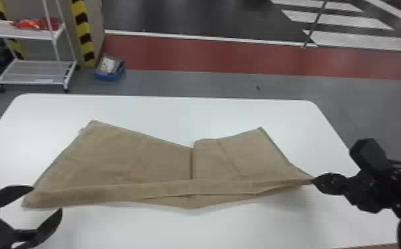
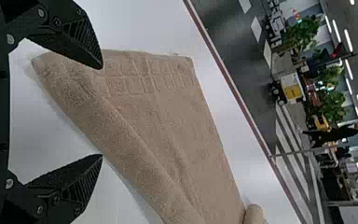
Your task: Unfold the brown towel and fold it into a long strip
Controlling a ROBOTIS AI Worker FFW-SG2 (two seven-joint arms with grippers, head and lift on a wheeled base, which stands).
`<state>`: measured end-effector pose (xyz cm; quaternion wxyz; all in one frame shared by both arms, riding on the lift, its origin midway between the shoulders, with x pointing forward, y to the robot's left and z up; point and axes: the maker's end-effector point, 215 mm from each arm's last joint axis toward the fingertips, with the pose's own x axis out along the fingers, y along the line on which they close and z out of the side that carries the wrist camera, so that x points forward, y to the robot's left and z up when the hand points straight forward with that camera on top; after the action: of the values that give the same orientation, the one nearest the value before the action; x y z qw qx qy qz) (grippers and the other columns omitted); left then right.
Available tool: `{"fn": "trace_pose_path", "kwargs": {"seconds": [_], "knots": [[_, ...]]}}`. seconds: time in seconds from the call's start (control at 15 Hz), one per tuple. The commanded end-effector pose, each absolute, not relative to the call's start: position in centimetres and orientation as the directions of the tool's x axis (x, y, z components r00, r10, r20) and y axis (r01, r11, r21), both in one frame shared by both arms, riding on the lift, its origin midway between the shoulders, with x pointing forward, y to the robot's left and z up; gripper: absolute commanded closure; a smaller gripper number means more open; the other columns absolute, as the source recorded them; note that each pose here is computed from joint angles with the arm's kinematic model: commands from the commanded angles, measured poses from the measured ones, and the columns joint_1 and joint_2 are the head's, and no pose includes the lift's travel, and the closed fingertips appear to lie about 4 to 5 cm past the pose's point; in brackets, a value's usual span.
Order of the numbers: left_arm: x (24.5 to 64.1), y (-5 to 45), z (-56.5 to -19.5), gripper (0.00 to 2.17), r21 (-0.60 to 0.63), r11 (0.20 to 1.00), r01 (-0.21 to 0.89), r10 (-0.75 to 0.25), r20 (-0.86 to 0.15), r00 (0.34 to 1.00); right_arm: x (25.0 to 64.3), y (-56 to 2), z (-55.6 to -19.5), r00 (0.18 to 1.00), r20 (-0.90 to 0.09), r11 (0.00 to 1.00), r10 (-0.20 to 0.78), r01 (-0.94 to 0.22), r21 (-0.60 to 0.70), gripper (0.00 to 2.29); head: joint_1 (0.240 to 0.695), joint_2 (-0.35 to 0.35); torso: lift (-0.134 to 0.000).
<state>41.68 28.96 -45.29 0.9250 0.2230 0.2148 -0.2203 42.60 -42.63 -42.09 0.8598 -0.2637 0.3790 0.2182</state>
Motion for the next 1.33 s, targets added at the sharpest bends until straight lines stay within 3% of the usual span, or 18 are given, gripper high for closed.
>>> {"fn": "trace_pose_path", "kwargs": {"seconds": [0.0, 0.27, 0.47, 0.6, 0.67, 0.8, 1.0, 1.27], "knots": [[42.8, 28.2, -46.6, 0.35, 0.333, 0.768, 0.547, -0.32, -0.542, 0.777, 42.4, -42.8, -42.1, 0.617, -0.767, 0.768, 0.174, -0.573, -0.287, 2.11, 0.695, -0.177, -0.096], [42.8, 30.4, -49.4, 0.36, 0.279, 0.793, 0.542, -0.269, -0.637, 0.722, 42.0, -43.3, -42.0, 0.618, -0.769, 0.77, 0.165, -0.568, -0.292, 2.11, 0.695, -0.188, -0.096], [42.6, 32.8, -50.0, 0.55, 0.279, 0.821, 0.498, -0.213, -0.66, 0.721, 42.1, -43.2, -41.6, 0.624, -0.764, 0.77, 0.165, -0.566, -0.296, 2.11, 0.695, -0.163, -0.096], [42.1, 34.1, -50.1, 1.14, 0.267, 0.841, 0.472, -0.185, -0.677, 0.712, 42.3, -43.1, -41.4, 0.627, -0.761, 0.77, 0.166, -0.565, -0.298, 2.11, 0.695, -0.147, -0.096], [41.9, 34.4, -49.7, 1.26, 0.268, 0.844, 0.464, -0.18, -0.674, 0.716, 42.3, -43.4, -41.2, 0.631, -0.758, 0.773, 0.163, -0.56, -0.3, 2.11, 0.695, -0.139, -0.096], [41.3, 34.6, -48.1, 1.3, 0.284, 0.841, 0.461, -0.177, -0.66, 0.73, 42.5, -43.8, -40.6, 0.646, -0.745, 0.781, 0.168, -0.548, -0.299, 2.11, 0.695, -0.124, -0.096], [41.3, 34.0, -43.7, 1.7, 0.302, 0.85, 0.432, -0.167, -0.623, 0.764, 44.0, -43.8, -38.9, 0.684, -0.71, 0.805, 0.168, -0.511, -0.302, 2.11, 0.695, -0.124, -0.096], [44.6, 33.5, -38.8, 1.7, 0.263, 0.901, 0.346, -0.138, -0.583, 0.8, 49.3, -41.4, -35.9, 0.735, -0.656, 0.865, 0.174, -0.432, -0.255, 2.11, 0.695, -0.127, -0.096]]}}
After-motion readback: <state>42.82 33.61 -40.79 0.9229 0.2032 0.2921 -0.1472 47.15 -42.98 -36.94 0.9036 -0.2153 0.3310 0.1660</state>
